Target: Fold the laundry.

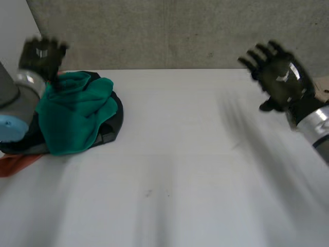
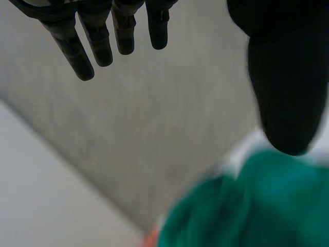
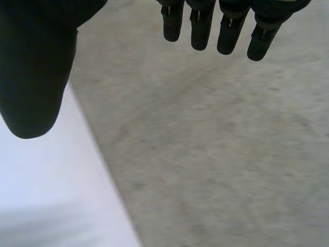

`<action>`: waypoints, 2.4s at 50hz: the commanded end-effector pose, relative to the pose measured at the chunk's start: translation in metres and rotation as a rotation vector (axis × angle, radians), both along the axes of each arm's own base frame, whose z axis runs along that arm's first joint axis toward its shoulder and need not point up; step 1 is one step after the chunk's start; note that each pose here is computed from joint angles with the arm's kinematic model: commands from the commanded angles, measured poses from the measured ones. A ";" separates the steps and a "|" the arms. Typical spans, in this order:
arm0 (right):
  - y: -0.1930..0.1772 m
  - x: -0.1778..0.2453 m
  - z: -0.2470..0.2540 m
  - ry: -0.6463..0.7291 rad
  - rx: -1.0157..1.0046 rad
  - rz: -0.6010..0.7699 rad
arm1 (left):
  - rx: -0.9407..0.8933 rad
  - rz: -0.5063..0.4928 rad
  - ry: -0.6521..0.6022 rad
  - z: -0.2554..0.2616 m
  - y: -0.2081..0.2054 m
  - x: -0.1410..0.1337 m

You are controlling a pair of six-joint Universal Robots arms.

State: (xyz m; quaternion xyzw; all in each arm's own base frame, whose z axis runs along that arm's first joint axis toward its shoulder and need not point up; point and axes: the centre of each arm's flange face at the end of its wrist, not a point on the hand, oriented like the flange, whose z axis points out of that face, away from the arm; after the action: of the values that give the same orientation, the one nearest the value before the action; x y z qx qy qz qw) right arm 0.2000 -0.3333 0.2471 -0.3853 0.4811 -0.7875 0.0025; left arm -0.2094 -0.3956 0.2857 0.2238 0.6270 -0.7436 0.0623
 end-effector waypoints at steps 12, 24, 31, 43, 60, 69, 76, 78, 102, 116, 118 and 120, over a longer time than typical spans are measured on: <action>0.020 -0.011 -0.046 0.071 0.165 -0.050 | 0.041 -0.069 -0.077 -0.081 -0.044 -0.006; 0.019 -0.021 -0.031 0.040 0.180 -0.108 | -0.100 -0.459 0.314 0.022 0.088 -0.116; 0.023 -0.023 -0.034 0.033 0.261 -0.125 | 0.148 -0.666 0.266 -0.058 0.152 -0.192; 0.013 -0.040 -0.031 0.022 0.280 -0.178 | 0.256 -0.603 0.002 -0.111 0.157 -0.197; 0.021 -0.039 -0.029 -0.037 0.860 -0.128 | 0.315 -0.464 0.134 -0.069 0.179 -0.151; 0.032 -0.025 -0.063 -0.005 0.985 -0.065 | 0.419 -0.472 0.076 -0.092 0.191 -0.155; 0.030 -0.005 -0.094 0.030 0.898 -0.007 | 0.514 -0.489 0.021 -0.130 0.201 -0.163; 0.028 0.002 -0.103 0.037 0.862 0.010 | 0.526 -0.488 0.011 -0.139 0.200 -0.165; 0.047 0.007 0.052 0.036 0.413 -0.052 | 0.013 -0.543 0.297 0.052 0.207 -0.151; 0.009 0.033 0.032 0.018 0.510 -0.047 | 0.073 -0.466 0.203 0.002 0.164 -0.167; -0.005 0.040 0.020 0.008 0.518 -0.103 | 0.108 -0.443 0.172 -0.020 0.152 -0.167; -0.016 0.043 0.013 0.006 0.495 -0.145 | 0.132 -0.434 0.168 -0.033 0.145 -0.168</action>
State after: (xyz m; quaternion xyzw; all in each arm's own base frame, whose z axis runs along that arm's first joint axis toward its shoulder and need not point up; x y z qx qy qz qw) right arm 0.2279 -0.3227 0.2879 -0.3633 0.6674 -0.6463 0.0700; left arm -0.3741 -0.2241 0.3034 0.2811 0.5757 -0.7435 -0.1918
